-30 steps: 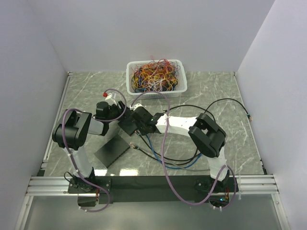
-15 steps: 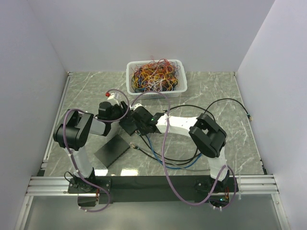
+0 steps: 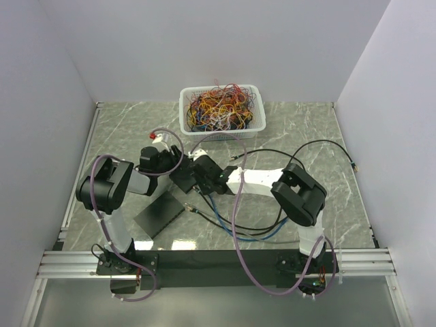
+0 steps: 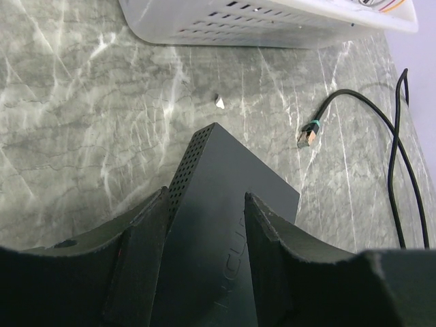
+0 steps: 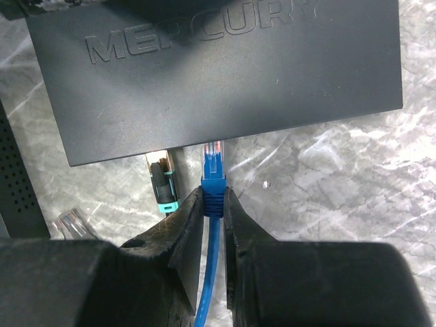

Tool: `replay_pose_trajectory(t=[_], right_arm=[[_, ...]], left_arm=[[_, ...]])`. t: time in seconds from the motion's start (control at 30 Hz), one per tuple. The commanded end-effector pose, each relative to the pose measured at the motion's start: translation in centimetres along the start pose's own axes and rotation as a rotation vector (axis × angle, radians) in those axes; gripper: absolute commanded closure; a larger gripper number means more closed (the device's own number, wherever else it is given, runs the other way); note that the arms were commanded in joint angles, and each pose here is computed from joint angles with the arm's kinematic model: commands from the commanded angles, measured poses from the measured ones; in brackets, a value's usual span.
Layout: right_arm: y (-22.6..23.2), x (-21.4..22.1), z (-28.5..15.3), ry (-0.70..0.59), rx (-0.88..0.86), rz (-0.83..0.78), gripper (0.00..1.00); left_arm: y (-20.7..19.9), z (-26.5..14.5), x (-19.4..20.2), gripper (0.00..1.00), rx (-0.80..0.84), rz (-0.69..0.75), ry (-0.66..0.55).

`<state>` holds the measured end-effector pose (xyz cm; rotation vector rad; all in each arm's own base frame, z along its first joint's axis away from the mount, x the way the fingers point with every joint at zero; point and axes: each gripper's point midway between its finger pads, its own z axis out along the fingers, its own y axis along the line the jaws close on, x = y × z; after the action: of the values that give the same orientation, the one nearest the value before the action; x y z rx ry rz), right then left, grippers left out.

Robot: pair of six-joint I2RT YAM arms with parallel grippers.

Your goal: Insert the plug into the switch port

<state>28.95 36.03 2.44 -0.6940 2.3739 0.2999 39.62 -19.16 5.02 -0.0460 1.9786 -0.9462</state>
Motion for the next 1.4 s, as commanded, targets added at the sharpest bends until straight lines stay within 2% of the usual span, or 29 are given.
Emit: replay_pose_trajectory(t=[0.0,0.2,0.77,1.17,1.37], right_arm=[[0.5,-5.7,-1.9,-0.212,-0.027,0.061,1.00],[0.5,-6.7,-2.7,-0.272,-0.042,0.068,1.00],[0.2,-6.3,-2.3,-0.288,-0.040,0.055,1.00],[-0.4,-5.9,-1.4,-0.275,-0.026,0.064,1.00],[-0.5,-5.7,-1.3,-0.272,-0.024,0.074,1.00]], left_arm=[[-1.4,-0.7,4.2,0.47,0.049,-0.030,0.134],[-2.2,-0.4,5.5,0.47,0.061,-0.010,0.173],[-5.0,-0.1,10.8,0.48,0.132,-0.058,0.303],[-5.0,-0.2,12.3,0.48,0.110,-0.066,0.339],[-4.5,-0.3,13.1,0.49,0.080,-0.116,0.354]])
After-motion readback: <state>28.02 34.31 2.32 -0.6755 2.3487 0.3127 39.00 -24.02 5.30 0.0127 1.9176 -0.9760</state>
